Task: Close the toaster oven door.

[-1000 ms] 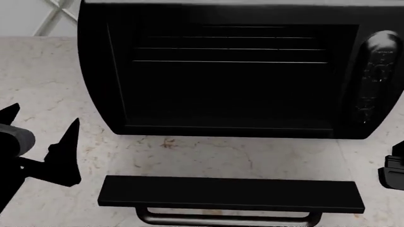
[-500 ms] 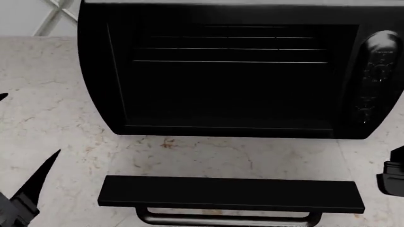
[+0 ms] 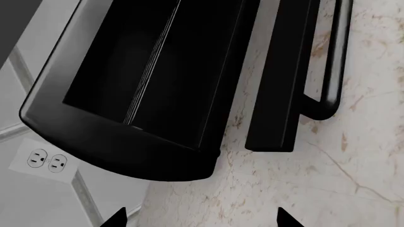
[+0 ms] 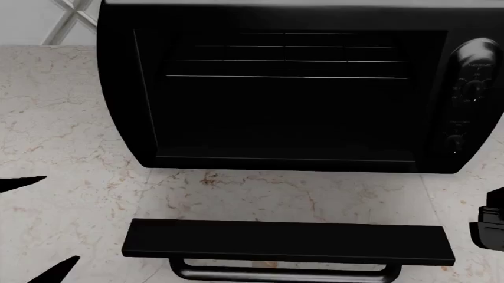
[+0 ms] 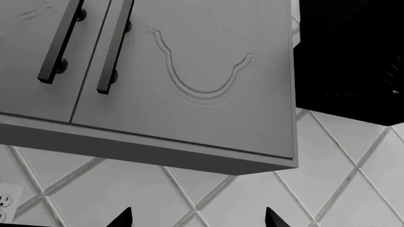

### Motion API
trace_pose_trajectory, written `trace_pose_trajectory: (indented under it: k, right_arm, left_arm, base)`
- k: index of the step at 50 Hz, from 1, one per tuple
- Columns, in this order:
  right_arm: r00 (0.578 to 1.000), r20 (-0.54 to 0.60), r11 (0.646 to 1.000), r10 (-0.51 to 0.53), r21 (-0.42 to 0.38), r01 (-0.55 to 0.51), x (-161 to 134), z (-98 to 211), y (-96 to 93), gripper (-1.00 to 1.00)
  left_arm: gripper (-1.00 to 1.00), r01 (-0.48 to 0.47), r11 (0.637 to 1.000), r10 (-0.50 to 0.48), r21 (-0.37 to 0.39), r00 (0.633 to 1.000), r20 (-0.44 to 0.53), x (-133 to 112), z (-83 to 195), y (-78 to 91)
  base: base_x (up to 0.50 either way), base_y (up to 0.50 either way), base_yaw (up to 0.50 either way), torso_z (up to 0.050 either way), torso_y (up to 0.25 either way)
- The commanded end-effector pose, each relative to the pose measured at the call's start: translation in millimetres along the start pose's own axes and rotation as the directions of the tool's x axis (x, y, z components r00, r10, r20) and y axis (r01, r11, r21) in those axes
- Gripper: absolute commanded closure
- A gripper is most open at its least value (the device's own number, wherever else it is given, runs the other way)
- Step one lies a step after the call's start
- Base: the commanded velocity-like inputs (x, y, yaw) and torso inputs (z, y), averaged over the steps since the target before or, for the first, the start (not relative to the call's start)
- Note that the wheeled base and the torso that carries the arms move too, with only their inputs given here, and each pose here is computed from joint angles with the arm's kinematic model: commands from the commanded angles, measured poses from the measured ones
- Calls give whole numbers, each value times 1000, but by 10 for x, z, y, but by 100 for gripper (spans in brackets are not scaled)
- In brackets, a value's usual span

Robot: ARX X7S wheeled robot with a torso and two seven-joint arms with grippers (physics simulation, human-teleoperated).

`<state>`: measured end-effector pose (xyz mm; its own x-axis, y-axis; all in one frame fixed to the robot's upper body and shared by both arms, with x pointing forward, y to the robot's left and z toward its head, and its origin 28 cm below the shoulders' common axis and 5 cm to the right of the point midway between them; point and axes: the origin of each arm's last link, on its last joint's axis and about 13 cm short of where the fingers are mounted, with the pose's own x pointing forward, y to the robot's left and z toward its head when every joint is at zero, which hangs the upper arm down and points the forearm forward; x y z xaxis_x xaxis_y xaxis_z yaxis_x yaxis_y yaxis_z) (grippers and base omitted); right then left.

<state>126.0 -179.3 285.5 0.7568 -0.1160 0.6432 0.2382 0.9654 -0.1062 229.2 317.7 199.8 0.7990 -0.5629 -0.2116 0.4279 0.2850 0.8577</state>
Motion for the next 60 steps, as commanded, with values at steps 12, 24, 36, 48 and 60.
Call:
trace_pose_trajectory:
  k: [12,24,36,48,60]
  right_arm:
    - [1000,-6,1000,-8,10,8,-53,-22,-22,-100]
    - [1000,-7,1000,-9,8,9,-62,-17,-30,-100]
    - [1000,-6,1000,-12,8,12,-68,-16,-38,-100]
    - [1000,-7,1000,-15,10,15,-58,-21,-42,-100]
    - [1000,-10,1000,-21,7,21,-76,-35,-59,-100]
  left_arm:
    - [-100,93,993,-93,73,996,-5,351,-185,-204]
    - [-100,98,990,-98,98,995,-6,535,-196,-199]
    - [-100,101,986,-102,130,995,1,684,-194,-147]
    - [-100,107,981,-109,161,994,3,824,-199,-94]
    - [-100,98,982,-103,163,995,20,925,-186,-75]
  base:
    - [0,0,0,0,0]
    - [0,0,0,0,0]
    - [0,0,0,0,0]
    - [0,0,0,0,0]
    - [0,0,0,0,0]
